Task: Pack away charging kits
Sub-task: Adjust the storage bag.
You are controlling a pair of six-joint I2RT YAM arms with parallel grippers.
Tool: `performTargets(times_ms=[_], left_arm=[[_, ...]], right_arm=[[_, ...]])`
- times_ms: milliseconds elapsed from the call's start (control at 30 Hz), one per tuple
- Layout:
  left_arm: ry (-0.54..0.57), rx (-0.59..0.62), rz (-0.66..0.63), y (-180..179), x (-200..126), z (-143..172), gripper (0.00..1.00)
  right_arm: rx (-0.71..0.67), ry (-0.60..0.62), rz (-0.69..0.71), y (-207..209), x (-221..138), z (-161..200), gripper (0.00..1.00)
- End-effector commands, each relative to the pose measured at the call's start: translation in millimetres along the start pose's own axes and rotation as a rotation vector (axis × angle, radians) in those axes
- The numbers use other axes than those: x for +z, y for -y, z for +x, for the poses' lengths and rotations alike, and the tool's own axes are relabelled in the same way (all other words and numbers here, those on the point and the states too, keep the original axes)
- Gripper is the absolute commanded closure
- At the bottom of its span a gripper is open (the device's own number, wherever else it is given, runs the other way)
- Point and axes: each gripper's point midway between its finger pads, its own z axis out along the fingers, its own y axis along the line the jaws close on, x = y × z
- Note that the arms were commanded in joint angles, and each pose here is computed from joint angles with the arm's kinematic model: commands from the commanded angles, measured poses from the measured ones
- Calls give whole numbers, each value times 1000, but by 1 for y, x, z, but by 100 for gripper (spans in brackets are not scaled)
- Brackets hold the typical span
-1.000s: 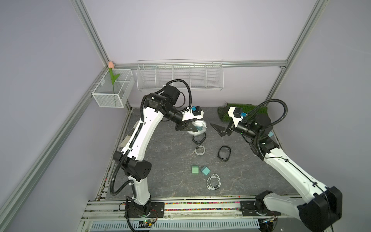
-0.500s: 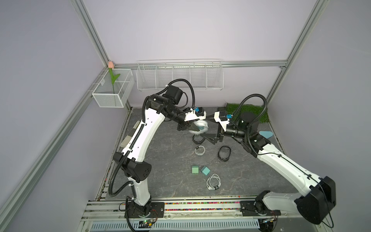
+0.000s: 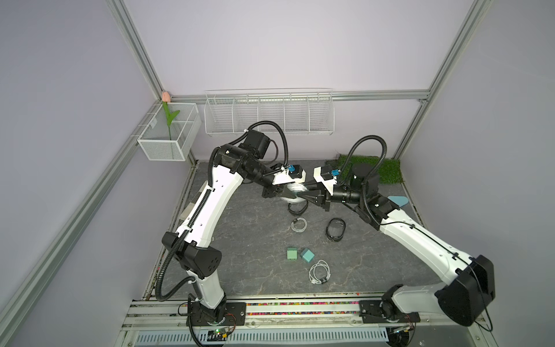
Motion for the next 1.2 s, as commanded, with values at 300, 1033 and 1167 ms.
performTargets(times_ms=[300,1033,1167], left_arm=[[122,69,-49,4,-8,-25,34],[306,-44,-72,-22,-35,-38,41],[334,-46,-53,-19,-34,-40,39]], right_arm=[[22,293,93,6,-18,-45,91],[-48,418,98,2,-22,-55,93],[-47,443,133,9,-20,-56,93]])
